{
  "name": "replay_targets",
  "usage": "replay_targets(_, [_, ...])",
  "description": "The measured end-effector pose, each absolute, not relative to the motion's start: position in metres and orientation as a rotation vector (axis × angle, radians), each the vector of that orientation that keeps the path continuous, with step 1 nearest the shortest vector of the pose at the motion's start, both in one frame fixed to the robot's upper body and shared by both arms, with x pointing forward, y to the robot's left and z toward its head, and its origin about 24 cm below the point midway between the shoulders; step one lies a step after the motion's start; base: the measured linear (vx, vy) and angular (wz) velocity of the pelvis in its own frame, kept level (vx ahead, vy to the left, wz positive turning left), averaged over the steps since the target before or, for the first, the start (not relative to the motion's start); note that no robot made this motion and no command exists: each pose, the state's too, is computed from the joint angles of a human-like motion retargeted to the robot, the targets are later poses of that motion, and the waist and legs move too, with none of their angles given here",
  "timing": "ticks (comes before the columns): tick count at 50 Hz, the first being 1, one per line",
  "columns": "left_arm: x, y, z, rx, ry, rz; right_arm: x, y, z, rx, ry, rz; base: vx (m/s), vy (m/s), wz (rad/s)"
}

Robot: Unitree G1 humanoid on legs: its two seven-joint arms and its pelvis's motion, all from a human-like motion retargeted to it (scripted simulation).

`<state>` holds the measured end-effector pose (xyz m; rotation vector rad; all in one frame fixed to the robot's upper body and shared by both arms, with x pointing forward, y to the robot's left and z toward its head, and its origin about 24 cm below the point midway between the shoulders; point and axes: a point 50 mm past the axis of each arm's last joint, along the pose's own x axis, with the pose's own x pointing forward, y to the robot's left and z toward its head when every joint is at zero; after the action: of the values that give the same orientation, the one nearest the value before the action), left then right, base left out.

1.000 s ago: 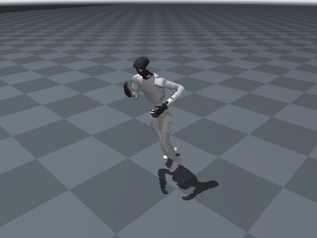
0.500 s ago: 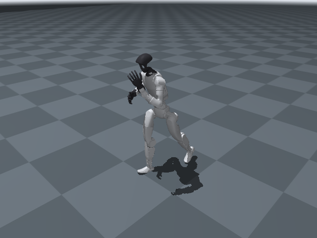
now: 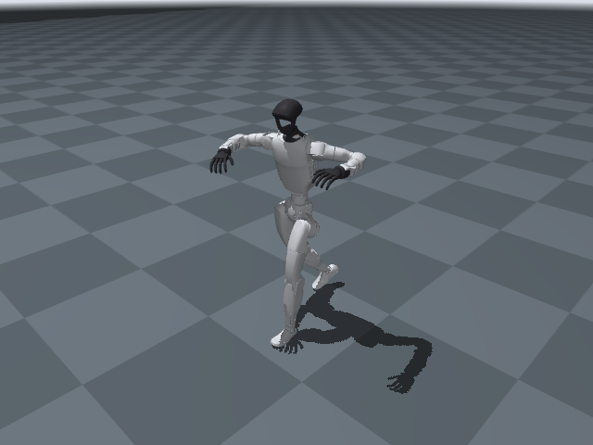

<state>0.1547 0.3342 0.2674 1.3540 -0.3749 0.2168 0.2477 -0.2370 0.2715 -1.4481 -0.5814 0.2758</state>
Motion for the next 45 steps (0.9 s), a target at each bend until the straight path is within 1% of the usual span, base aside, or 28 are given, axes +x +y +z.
replay_targets(2, [0.164,0.338,0.29,1.474,-0.407,0.26,0.255,-0.248,0.285,-1.52,-0.527,0.228,0.81,0.19,0.58])
replay_targets(4, [0.174,0.342,0.311,1.502,-0.43,0.33,0.263,-0.259,0.294,-1.508,-0.484,0.161,0.71,0.15,0.44])
replay_targets(5, [0.179,0.342,0.314,1.47,-0.448,0.339,0.268,-0.26,0.294,-1.483,-0.482,0.138,0.64,0.12,0.36])
replay_targets(7, [0.188,0.339,0.313,1.406,-0.473,0.316,0.275,-0.258,0.292,-1.44,-0.493,0.123,0.57,0.1,0.49])
replay_targets(9, [0.196,0.332,0.306,1.4,-0.473,0.254,0.277,-0.252,0.29,-1.423,-0.521,0.137,0.5,0.07,0.83])
replay_targets(14, [0.205,0.315,0.299,1.52,-0.484,0.142,0.266,-0.25,0.292,-1.437,-0.58,0.141,0.52,-0.02,1.24])
replay_targets(16, [0.209,0.315,0.31,1.543,-0.503,0.198,0.263,-0.255,0.293,-1.415,-0.535,0.139,0.55,-0.13,1.24])
replay_targets(22, [0.22,0.307,0.336,1.748,-0.496,0.194,0.252,-0.274,0.299,-1.397,-0.466,0.098,0.52,-0.19,0.66])
replay_targets(26, [0.22,0.316,0.34,1.694,-0.449,0.222,0.247,-0.284,0.295,-1.327,-0.443,0.063,0.42,-0.18,-0.05])
replay_targets(31, [0.223,0.314,0.324,1.672,-0.361,0.113,0.242,-0.297,0.294,-1.342,-0.351,0.06,0.35,-0.18,-0.19])
replay_targets(38, [0.215,0.312,0.333,1.591,-0.421,0.136,0.23,-0.315,0.301,-1.344,-0.313,-0.011,0.29,-0.09,-0.43])
replay_targets(45, [0.21,0.301,0.344,1.587,-0.484,0.125,0.224,-0.322,0.306,-1.356,-0.297,-0.041,0.2,0.06,-0.1])
